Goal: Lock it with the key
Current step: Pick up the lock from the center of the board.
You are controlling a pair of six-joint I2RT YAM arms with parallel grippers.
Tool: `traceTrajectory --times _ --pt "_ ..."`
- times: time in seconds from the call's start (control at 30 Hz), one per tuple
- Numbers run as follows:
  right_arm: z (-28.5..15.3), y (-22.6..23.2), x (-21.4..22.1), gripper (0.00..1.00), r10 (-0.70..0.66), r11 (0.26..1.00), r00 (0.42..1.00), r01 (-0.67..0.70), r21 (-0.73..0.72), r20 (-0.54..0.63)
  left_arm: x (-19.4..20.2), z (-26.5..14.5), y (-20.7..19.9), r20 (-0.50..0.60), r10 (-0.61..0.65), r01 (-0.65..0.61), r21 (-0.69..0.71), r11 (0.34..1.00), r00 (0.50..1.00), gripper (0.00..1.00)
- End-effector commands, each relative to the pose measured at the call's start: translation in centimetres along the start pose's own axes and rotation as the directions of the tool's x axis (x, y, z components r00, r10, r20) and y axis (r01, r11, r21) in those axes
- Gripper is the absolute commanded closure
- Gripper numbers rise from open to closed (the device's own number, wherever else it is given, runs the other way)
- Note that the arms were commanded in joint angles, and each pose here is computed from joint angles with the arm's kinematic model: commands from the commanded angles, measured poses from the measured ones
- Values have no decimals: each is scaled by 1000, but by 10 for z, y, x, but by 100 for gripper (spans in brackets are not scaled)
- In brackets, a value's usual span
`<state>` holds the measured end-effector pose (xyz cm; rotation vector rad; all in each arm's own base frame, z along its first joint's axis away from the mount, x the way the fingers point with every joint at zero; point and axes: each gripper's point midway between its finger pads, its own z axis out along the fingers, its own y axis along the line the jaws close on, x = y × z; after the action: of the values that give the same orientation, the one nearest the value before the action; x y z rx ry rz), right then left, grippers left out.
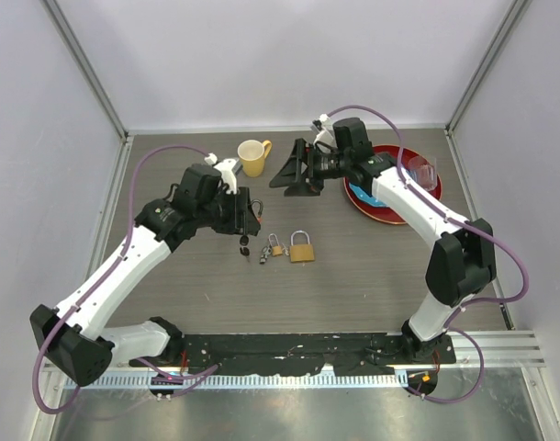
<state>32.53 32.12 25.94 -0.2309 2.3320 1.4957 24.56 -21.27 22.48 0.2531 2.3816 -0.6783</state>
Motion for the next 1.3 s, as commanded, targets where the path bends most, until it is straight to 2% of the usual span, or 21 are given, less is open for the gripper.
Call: traceTrajectory --times 0.0,0.1,0.37,0.6,0.87,0.97,1.03,1.07,1.17,1.27 --pt "4 42 0 21 -79 986 997 75 -147 -19 -32 -22 -35 89 37 -48 130 990 995 100" --pt "8 48 7 30 -88 982 995 79 -171 -45 -37 -22 -39 103 29 -44 148 988 994 100" --pt "11 60 7 32 -104 969 994 93 -227 -40 -43 -20 -44 116 9 -28 164 986 993 100" --pt "22 51 24 44 -97 971 991 72 -227 -98 -44 -18 -45 112 11 -30 170 985 994 100" --pt "29 49 34 49 -91 971 988 60 -231 -125 -45 -17 -46 118 6 -26 173 984 993 100" --pt "31 50 35 58 -90 971 987 59 -231 -130 -46 -16 -48 116 2 -23 182 983 993 100" --pt "32 51 36 67 -93 971 987 61 -230 -128 -46 -17 -49 113 3 -24 189 982 994 100" --pt "33 50 36 80 -92 972 988 61 -228 -126 -46 -16 -49 113 2 -23 185 982 994 100" --pt "33 49 34 98 -82 976 990 56 -212 -118 -47 -17 -48 116 4 -25 182 983 993 100" --pt "32 50 31 98 -80 979 992 60 -197 -97 -50 -18 -47 126 9 -30 168 985 992 100"
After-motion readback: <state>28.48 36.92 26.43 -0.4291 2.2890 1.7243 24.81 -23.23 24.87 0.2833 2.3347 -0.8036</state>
